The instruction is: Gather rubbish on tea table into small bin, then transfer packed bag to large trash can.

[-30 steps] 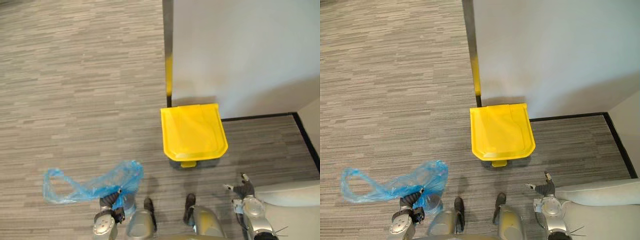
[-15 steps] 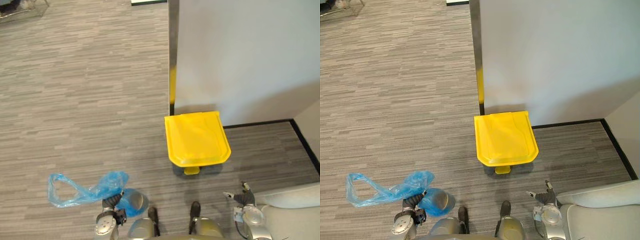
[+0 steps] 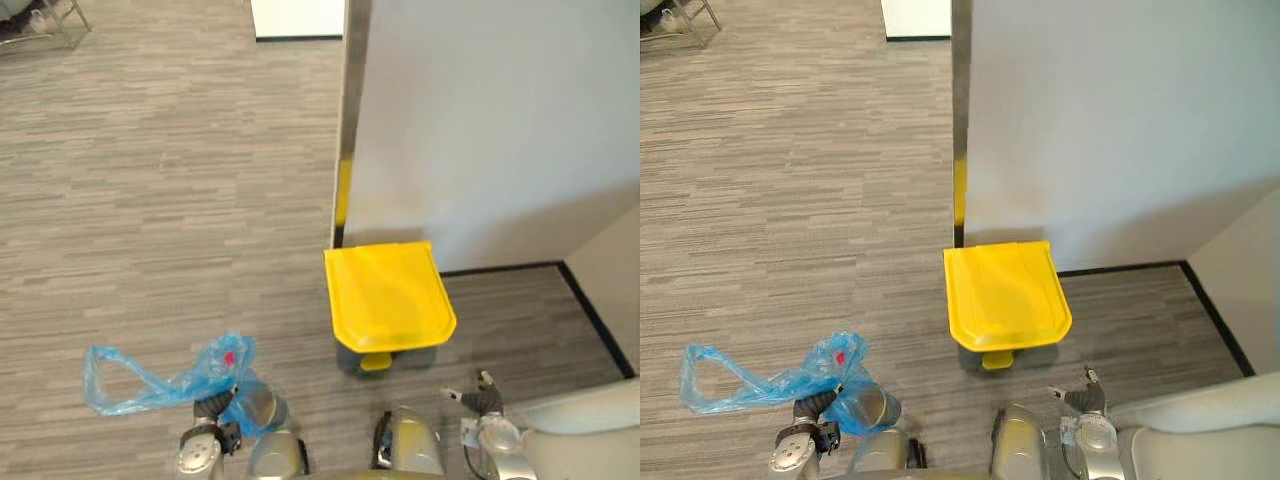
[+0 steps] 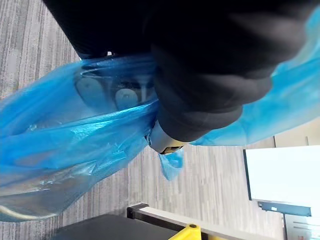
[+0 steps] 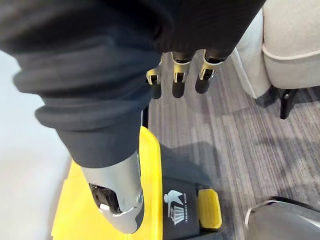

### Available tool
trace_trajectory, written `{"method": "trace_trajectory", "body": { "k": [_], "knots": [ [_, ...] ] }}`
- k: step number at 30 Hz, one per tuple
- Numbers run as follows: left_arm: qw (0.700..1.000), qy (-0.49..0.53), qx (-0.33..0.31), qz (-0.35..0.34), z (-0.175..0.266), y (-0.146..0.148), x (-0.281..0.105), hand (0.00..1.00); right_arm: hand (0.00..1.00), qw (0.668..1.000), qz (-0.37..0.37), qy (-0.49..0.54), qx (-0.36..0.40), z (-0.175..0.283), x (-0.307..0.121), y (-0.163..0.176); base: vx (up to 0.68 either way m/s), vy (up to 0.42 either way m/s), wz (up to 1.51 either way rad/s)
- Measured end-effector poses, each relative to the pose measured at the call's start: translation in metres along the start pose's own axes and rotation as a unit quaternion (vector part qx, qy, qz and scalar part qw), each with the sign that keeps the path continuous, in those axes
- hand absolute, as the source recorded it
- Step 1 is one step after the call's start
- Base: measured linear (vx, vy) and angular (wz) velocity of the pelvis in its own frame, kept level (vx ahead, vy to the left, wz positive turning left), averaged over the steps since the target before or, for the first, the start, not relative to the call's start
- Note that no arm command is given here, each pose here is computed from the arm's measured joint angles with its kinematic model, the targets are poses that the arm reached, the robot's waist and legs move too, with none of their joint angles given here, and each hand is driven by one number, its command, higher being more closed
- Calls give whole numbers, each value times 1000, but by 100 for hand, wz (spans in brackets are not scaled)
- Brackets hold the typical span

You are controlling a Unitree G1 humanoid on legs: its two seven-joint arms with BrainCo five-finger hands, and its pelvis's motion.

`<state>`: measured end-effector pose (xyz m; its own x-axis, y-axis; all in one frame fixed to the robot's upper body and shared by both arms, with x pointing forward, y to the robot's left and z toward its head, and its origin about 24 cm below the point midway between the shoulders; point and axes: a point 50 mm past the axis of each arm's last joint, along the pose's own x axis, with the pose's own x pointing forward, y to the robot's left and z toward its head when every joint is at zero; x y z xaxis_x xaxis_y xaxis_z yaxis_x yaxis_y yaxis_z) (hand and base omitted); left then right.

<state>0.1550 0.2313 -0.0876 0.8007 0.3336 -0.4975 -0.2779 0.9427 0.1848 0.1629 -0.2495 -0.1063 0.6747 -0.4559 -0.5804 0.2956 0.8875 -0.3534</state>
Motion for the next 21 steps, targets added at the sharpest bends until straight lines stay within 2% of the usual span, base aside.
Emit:
{"method": "trace_trajectory", "body": {
  "k": [4,7,10,15,19,21],
  "knots": [
    [999,-32,-18,-6,25,-17,16,100,0,999,-46,14,5,-3,6,-26,204,-114,43],
    [998,-57,-23,-10,40,-22,23,100,0,995,-68,62,34,-36,-12,-32,288,-242,119],
    [998,-59,-30,-9,41,-27,20,100,0,993,-64,74,65,-38,-15,-23,305,-238,68],
    [997,-60,-32,-24,42,-37,19,100,0,993,-50,2,110,5,-4,-8,255,-190,12],
    [997,-69,-31,-27,47,-36,20,100,0,993,-19,-55,107,40,4,7,69,-68,5],
    [997,-70,-25,-31,47,-33,21,100,0,990,20,-100,93,70,6,29,-77,0,0]
  ]
}}
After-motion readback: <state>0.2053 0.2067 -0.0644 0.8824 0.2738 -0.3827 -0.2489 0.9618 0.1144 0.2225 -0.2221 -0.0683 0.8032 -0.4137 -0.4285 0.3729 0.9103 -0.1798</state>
